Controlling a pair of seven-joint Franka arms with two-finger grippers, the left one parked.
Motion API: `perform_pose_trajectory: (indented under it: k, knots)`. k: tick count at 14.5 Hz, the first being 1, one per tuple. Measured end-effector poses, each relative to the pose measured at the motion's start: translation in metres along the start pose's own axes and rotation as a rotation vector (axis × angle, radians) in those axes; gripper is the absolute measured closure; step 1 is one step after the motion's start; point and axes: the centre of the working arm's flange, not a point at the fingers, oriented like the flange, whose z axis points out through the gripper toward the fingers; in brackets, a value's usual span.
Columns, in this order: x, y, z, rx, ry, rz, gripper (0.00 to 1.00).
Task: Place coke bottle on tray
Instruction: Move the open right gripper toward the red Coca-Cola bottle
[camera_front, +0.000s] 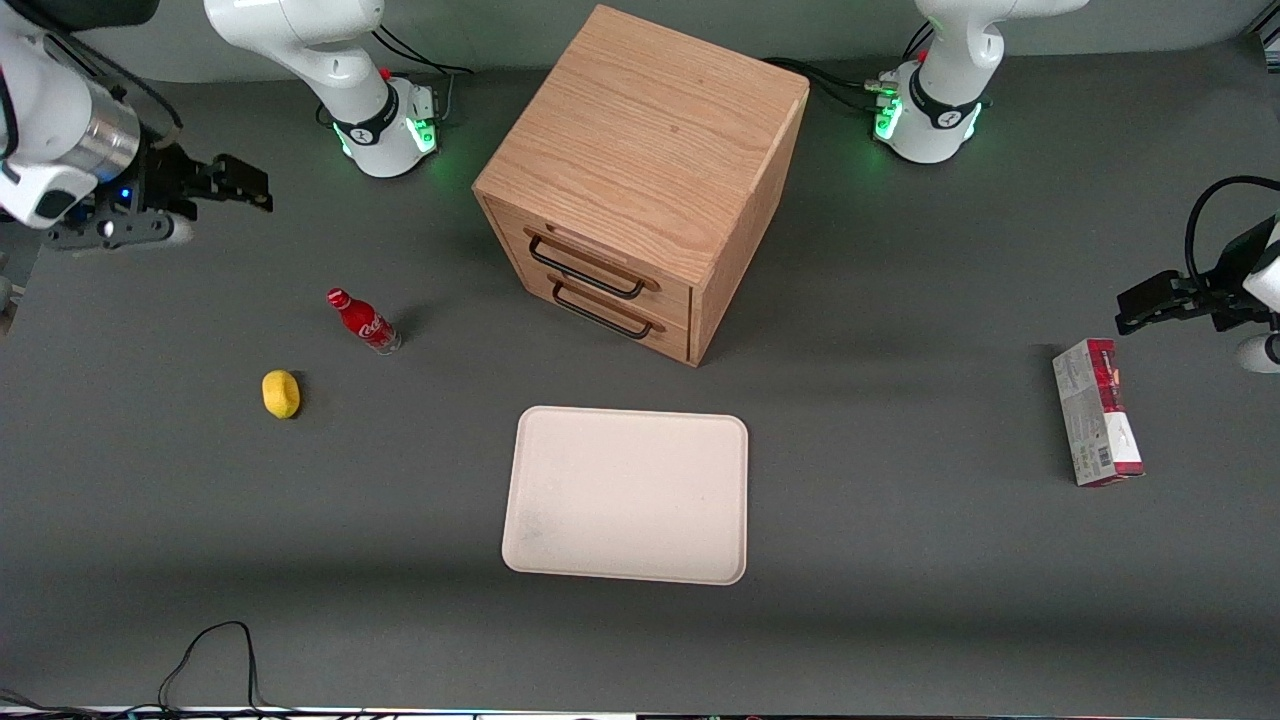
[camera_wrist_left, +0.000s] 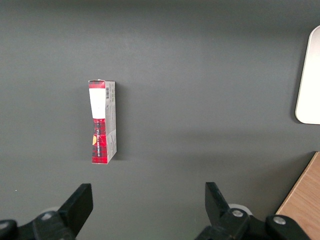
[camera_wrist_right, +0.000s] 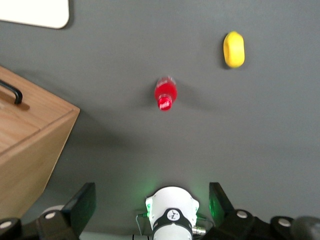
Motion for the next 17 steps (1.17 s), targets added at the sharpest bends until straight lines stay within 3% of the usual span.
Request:
perform_pose_trajectory:
  k: [3,11,17]
  knots:
    - [-0.010,0.001,0.020,0.002,0.031,0.001,0.00]
    - [0.027,0.005,0.146,0.004,0.112,0.011,0.00]
    - [0.055,0.006,0.228,0.000,0.137,0.017,0.00]
